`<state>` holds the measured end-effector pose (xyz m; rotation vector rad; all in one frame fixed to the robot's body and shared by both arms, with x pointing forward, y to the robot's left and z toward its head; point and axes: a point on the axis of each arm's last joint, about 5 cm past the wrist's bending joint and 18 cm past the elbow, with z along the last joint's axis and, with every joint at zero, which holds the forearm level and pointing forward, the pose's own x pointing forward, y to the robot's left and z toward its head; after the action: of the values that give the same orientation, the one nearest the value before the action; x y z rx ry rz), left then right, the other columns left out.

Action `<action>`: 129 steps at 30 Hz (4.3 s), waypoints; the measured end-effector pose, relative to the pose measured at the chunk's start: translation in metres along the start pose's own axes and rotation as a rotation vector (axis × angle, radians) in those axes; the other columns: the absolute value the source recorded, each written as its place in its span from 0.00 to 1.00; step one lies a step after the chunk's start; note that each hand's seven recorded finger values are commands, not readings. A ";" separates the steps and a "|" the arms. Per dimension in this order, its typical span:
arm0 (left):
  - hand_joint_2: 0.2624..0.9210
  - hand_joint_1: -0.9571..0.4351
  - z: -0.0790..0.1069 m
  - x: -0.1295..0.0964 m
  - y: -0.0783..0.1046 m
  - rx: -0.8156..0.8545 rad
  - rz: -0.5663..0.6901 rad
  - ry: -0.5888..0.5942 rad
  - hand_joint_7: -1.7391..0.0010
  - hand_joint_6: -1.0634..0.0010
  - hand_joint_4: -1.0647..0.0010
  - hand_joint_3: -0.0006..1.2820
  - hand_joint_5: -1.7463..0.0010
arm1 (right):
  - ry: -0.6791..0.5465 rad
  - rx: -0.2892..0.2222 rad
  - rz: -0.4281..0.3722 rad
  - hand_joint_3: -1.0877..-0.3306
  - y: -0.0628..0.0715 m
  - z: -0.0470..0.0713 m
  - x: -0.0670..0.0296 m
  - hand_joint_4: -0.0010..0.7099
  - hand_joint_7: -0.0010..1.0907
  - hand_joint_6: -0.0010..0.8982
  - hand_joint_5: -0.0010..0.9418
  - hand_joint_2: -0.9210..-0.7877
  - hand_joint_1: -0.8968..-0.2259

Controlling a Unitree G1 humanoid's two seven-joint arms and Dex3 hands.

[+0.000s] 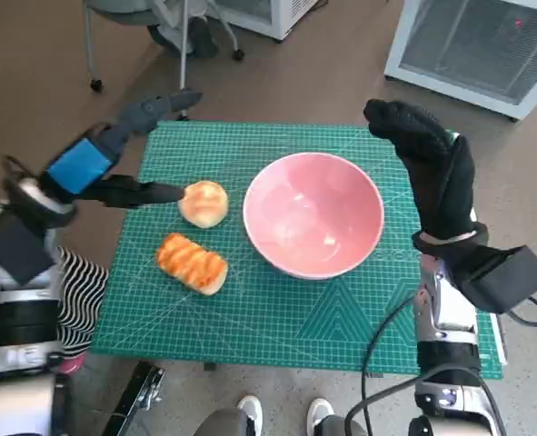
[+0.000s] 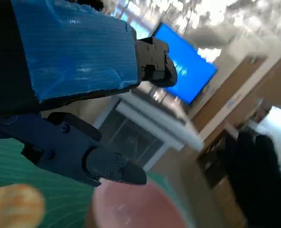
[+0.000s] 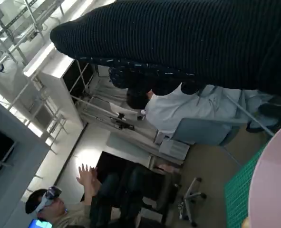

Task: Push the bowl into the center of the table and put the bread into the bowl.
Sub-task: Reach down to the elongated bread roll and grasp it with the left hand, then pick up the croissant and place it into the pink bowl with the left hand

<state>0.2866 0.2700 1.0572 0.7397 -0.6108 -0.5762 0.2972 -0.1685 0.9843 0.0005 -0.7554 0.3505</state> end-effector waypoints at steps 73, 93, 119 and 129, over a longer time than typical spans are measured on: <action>0.85 0.67 -0.042 0.006 -0.082 0.224 -0.673 0.492 0.92 0.40 0.43 0.01 0.92 | -0.001 0.013 -0.003 0.51 -0.004 0.001 -0.0006 0.24 0.37 0.08 0.00 0.00 0.28; 1.00 0.69 -0.038 0.008 -0.079 0.246 -0.630 0.465 0.36 0.47 0.35 0.08 0.27 | 0.002 0.016 -0.004 0.52 -0.004 0.001 -0.0012 0.24 0.38 0.07 0.00 0.00 0.28; 1.00 0.69 0.014 0.032 -0.028 0.273 -0.377 0.238 0.33 0.47 0.36 0.08 0.29 | 0.007 0.022 -0.003 0.52 -0.005 -0.001 -0.0030 0.24 0.39 0.07 0.00 0.00 0.27; 1.00 0.69 0.053 0.080 -0.025 0.241 -0.222 0.061 0.31 0.47 0.37 0.08 0.30 | -0.001 0.046 -0.017 0.52 -0.006 -0.002 -0.0038 0.25 0.39 0.07 0.01 0.00 0.28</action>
<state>0.2988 0.1790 1.0932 1.0580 -0.5501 -0.6889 0.2979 -0.1752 0.9811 0.0503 -0.7479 0.3519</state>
